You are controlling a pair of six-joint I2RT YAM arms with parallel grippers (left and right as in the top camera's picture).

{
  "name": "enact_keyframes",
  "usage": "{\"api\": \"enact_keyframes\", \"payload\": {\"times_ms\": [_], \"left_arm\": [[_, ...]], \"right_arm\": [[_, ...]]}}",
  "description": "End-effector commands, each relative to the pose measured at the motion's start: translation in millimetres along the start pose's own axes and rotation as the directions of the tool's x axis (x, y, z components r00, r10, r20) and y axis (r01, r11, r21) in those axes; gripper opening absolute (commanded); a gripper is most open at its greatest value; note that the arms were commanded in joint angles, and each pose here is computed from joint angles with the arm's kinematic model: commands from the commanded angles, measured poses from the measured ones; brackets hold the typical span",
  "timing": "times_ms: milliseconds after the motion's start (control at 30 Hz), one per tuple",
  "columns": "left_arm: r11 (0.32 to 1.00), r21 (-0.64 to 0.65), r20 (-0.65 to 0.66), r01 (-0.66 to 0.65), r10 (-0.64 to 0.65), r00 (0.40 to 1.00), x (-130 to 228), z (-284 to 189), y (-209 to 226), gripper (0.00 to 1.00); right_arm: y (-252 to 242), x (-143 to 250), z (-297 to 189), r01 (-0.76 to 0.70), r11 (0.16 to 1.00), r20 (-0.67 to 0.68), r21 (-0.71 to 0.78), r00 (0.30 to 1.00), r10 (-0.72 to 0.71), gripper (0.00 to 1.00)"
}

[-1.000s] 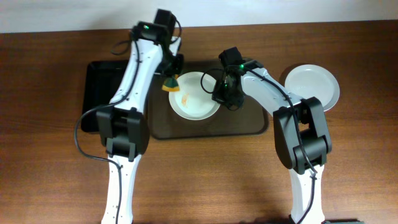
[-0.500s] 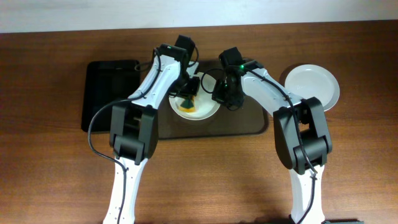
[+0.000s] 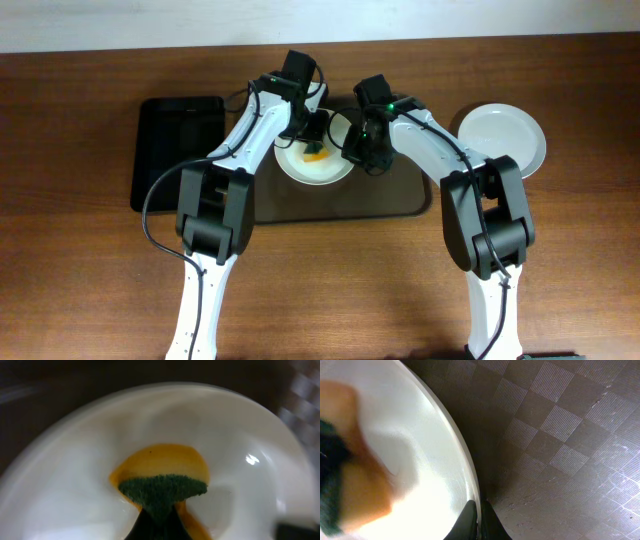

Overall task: Clean dirty plates on tray and stack at the side
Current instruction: 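Lower the sponge with the left gripper and scrub the white plate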

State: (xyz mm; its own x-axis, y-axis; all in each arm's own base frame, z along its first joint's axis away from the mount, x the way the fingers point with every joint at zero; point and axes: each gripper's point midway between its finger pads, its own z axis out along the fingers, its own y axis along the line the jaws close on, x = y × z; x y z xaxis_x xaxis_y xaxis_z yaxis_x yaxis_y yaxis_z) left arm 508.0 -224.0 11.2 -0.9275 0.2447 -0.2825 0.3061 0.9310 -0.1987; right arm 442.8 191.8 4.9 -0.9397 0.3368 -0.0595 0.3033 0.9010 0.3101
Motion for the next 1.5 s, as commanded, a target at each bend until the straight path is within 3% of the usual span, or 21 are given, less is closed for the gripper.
{"api": "enact_keyframes", "payload": {"times_ms": [0,100,267,367,400,533,633,767,967,1100,1300,1467], "left_arm": [[0.961,-0.276,-0.023,0.035,-0.043,0.999,12,9,63,0.01],[0.954,-0.297,-0.089,0.028,-0.057,0.994,30,9,67,0.01],[0.897,-0.442,-0.236,-0.001,-0.115,0.965,71,-9,91,0.01],[0.913,-0.408,-0.329,-0.016,-0.13,0.935,93,-13,83,0.01],[0.93,-0.368,-0.356,-0.016,-0.125,0.926,98,-13,75,0.01],[1.0,0.008,-0.408,-0.021,0.022,0.913,104,-2,8,0.01],[0.956,0.293,-0.344,0.019,0.087,0.935,92,-3,-45,0.01],[0.899,0.438,-0.233,-0.01,0.125,0.964,70,-3,-79,0.01],[0.965,0.263,-0.177,-0.023,0.071,0.982,51,24,-59,0.01],[0.986,0.154,-0.137,0.06,-0.039,0.99,38,46,-32,0.01],[0.988,0.042,-0.037,0.146,-0.145,0.989,12,44,10,0.01],[0.978,-0.066,-0.033,0.198,-0.201,0.979,15,42,40,0.01]], "right_arm": [[-38,19,32,-0.006,0.991,-0.056,0.136,0.998,0.014,0.04],[-38,19,32,-0.006,0.991,-0.056,0.135,0.998,0.014,0.04],[-37,19,32,-0.003,0.991,-0.054,0.134,0.998,0.01,0.04],[-36,17,32,0.006,0.992,-0.05,0.128,0.999,0.0,0.04],[-36,17,32,0.006,0.992,-0.05,0.128,0.999,0.0,0.04],[-36,18,32,0.017,0.992,-0.052,0.127,0.999,-0.01,0.04],[-36,18,32,0.017,0.992,-0.052,0.127,0.999,-0.01,0.04],[-36,18,32,0.017,0.992,-0.052,0.128,0.999,-0.01,0.04],[-36,18,32,0.017,0.992,-0.052,0.128,0.999,-0.01,0.04],[-36,17,32,0.017,0.992,-0.051,0.128,0.999,-0.011,0.04],[-36,17,32,0.021,0.992,-0.052,0.128,0.999,-0.014,0.04],[-35,18,32,0.026,0.992,-0.055,0.124,0.998,-0.019,0.04]]}}
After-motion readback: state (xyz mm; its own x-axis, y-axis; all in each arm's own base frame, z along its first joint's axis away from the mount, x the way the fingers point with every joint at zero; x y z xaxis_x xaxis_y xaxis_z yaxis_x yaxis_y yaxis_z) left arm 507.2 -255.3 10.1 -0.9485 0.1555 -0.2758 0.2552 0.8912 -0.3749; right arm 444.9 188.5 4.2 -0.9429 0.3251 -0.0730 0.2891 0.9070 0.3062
